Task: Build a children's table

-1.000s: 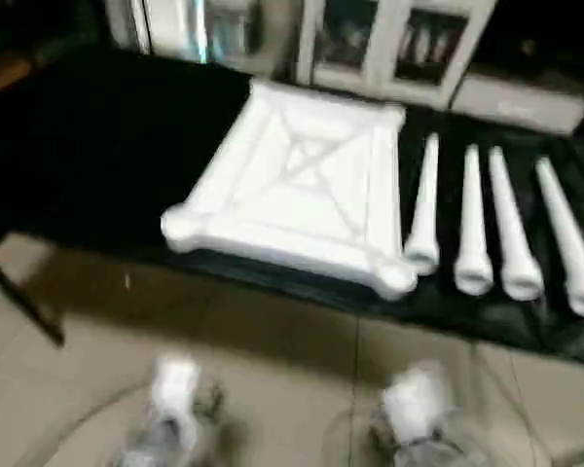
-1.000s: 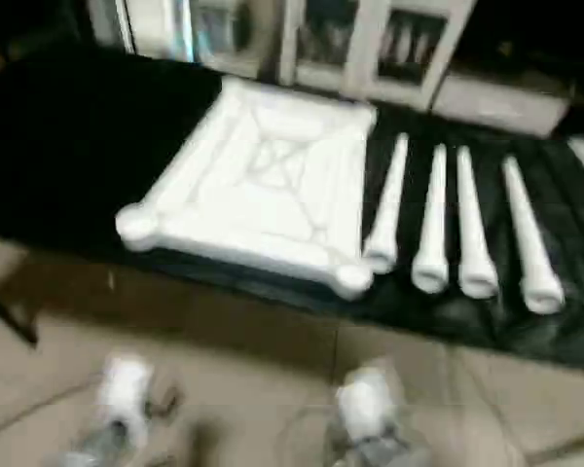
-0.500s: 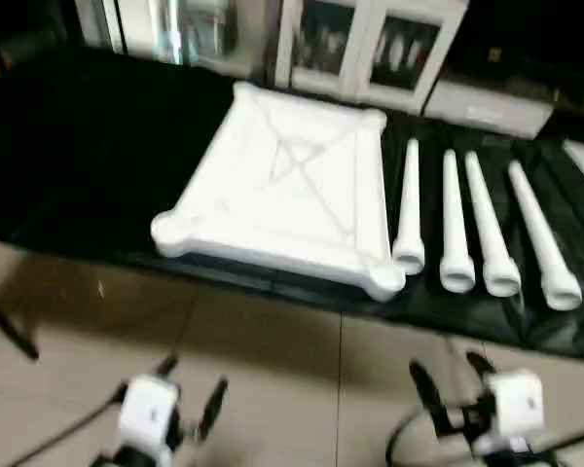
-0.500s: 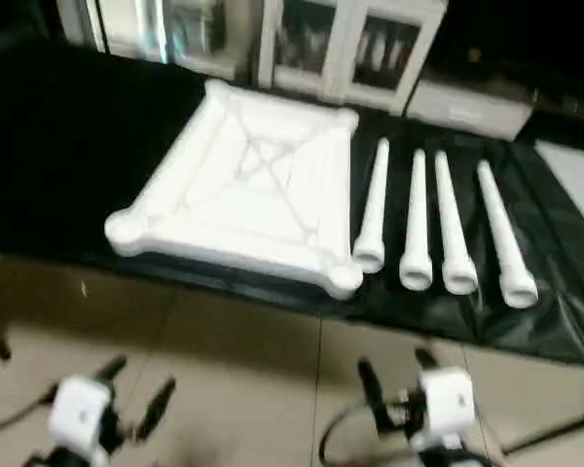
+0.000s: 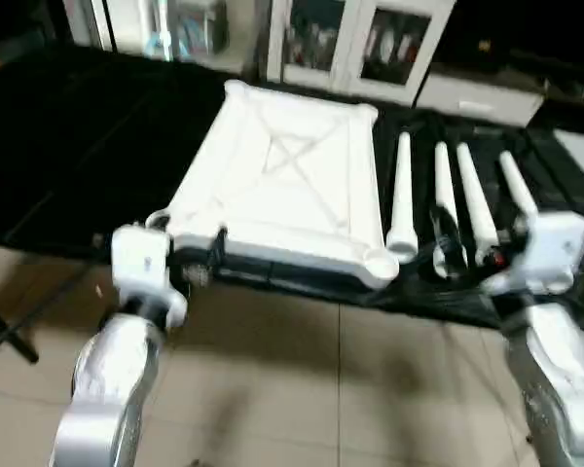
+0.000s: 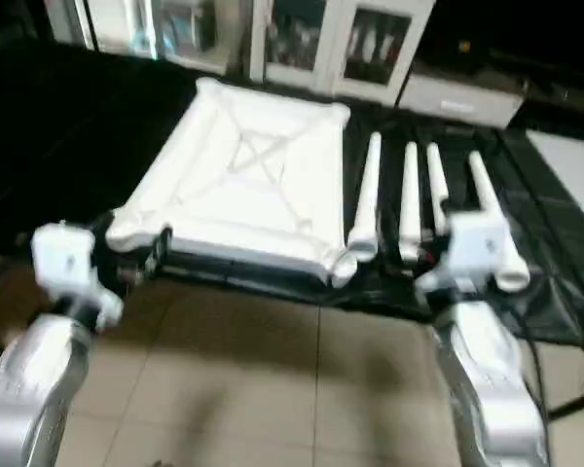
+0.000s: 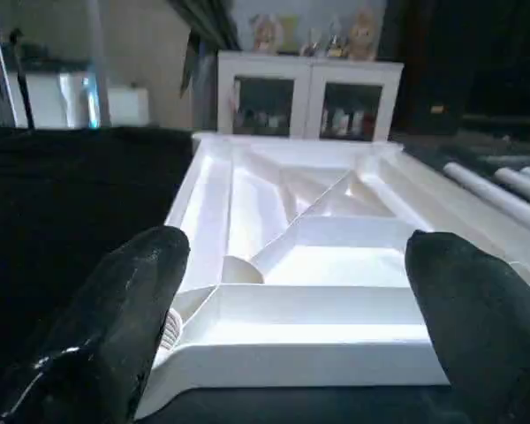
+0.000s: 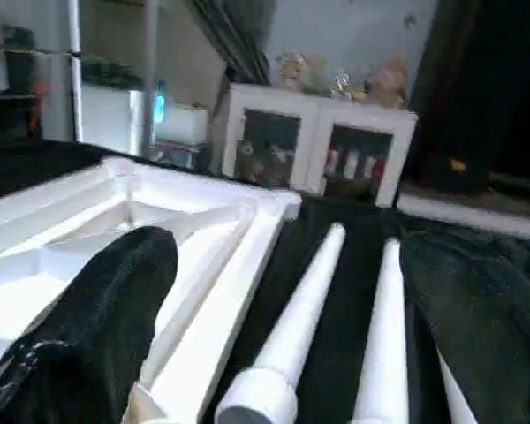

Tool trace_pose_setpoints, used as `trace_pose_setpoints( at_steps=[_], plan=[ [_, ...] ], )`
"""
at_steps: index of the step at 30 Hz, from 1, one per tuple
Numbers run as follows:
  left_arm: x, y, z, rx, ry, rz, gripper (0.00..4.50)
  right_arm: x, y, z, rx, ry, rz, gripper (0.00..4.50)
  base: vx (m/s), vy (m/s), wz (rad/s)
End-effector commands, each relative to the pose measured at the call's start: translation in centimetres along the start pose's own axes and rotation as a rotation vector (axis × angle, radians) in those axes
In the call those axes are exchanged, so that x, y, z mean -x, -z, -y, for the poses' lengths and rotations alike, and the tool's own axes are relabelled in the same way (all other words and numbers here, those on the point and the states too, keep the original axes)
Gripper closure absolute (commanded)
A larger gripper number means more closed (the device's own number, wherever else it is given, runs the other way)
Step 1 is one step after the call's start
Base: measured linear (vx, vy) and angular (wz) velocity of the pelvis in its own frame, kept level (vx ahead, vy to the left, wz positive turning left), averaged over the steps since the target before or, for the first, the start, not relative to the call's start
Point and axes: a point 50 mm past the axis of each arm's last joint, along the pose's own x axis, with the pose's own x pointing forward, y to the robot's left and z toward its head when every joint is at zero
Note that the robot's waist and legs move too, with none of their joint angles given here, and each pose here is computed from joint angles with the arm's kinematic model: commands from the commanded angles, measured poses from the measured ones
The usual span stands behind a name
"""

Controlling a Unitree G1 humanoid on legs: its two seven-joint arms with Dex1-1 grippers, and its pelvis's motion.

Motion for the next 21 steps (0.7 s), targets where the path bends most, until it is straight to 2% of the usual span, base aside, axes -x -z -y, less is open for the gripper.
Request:
trace_pose_setpoints(
  at_steps=[1, 6, 7, 9, 10, 12, 13, 15, 21],
  plan=[
    [-0.6, -0.1, -0.1, -0.042, 0.000, -0.029, 0.05, -0.7, 0.4, 0.1, 0.004, 0.062, -0.059, 0.00, 0.000, 0.000, 0.00],
    [-1.1, -0.8, -1.0, -0.050, -0.085, -0.041, 0.05, -0.6, 0.7, -0.8, -0.011, 0.064, -0.107, 0.00, 0.000, 0.000, 0.00],
    [-1.4, -0.9, -0.9, -0.096, -0.107, -0.042, 0.05, -0.4, 1.0, -1.1, 0.005, 0.014, -0.123, 0.00, 0.000, 0.000, 0.00],
    [-1.5, -0.6, -0.1, -0.119, -0.080, -0.068, 0.05, 0.0, 1.7, -1.1, -0.018, -0.013, -0.148, 0.00, 0.000, 0.000, 0.00],
    [-1.5, -0.5, 0.8, -0.142, -0.020, -0.059, 0.05, 0.2, 2.0, -1.0, -0.010, -0.013, -0.162, 0.00, 0.000, 0.000, 0.00],
    [-1.6, -0.6, 1.4, -0.146, -0.012, -0.045, 0.05, 0.2, 1.8, -0.7, -0.007, -0.002, -0.167, 0.00, 0.000, 0.000, 0.00],
    [-1.7, -0.8, 1.8, -0.101, 0.011, -0.039, 0.05, 0.2, 0.9, -0.7, 0.002, -0.013, -0.143, 0.00, 0.000, 0.000, 0.00],
    [-1.9, -0.8, 2.0, -0.084, 0.023, -0.030, 0.05, 0.2, 0.4, -0.9, 0.003, -0.019, -0.128, 0.00, -0.013, 0.009, -0.11],
    [-0.9, -0.2, 1.4, -0.114, -0.025, -0.064, 0.05, 0.4, 1.0, -2.1, 0.017, -0.050, -0.140, 0.00, -0.022, 0.001, -0.09]
  ],
)
